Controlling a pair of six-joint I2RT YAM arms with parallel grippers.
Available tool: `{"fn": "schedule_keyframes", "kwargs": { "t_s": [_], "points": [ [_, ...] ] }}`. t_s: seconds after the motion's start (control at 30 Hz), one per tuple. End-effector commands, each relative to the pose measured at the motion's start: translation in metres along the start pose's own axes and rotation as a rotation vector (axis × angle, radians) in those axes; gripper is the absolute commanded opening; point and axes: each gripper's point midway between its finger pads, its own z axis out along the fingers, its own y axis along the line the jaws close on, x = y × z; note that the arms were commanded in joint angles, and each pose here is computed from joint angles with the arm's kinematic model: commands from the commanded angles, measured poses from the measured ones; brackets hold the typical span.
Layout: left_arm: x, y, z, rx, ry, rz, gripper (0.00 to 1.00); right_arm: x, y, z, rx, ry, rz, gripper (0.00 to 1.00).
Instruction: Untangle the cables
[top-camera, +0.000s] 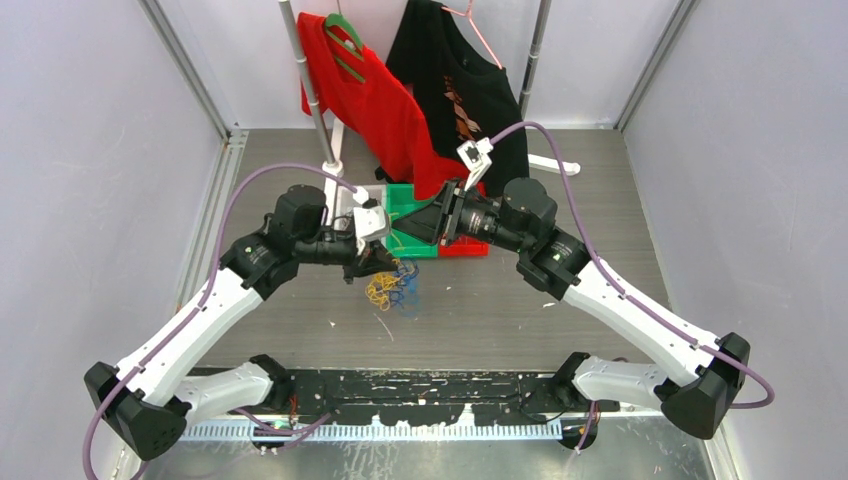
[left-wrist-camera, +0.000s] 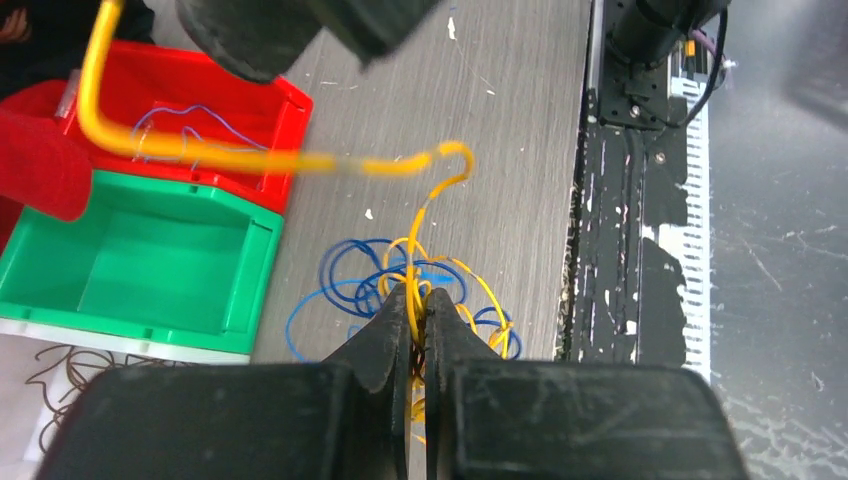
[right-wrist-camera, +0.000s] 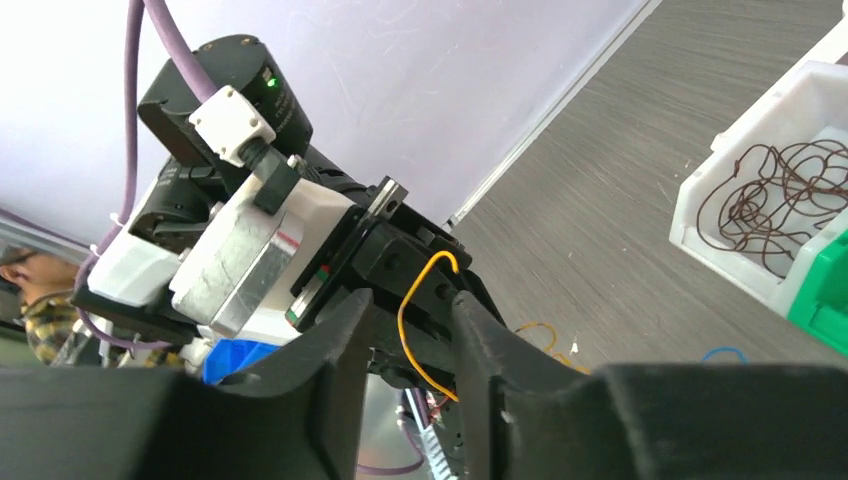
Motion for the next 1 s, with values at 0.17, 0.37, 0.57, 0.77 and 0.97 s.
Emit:
{"fn": "schedule_keyframes", "kwargs": {
  "t_s": [0.17, 0.37, 0.57, 0.77, 0.97],
  "points": [
    [-0.052, 0.020, -0.007, -0.145, -0.135, -0.263, 0.00, 0.004, -0.012, -0.023, 0.022, -0.087, -0.135, 0.64],
    [-0.068, 0.026, -0.010, -0.186, -0.191, -0.385, 0.00, 0.029, -0.030, -0.030, 0.040, -0.060, -0.117, 0.64],
    [-0.075, 0.033, -0.012, -0.223, -0.213, -0.410, 0.00, 0.038, -0.033, -0.015, 0.043, -0.055, -0.082, 0.60],
    [-0.073, 0.034, -0.011, -0.228, -0.210, -0.420, 0.00, 0.039, -0.032, 0.009, 0.031, -0.065, -0.053, 0.53],
    [-0.077, 0.029, -0.015, -0.211, -0.210, -0.414, 0.00, 0.046, -0.062, 0.013, 0.157, -0.071, -0.057, 0.21]
  ]
}}
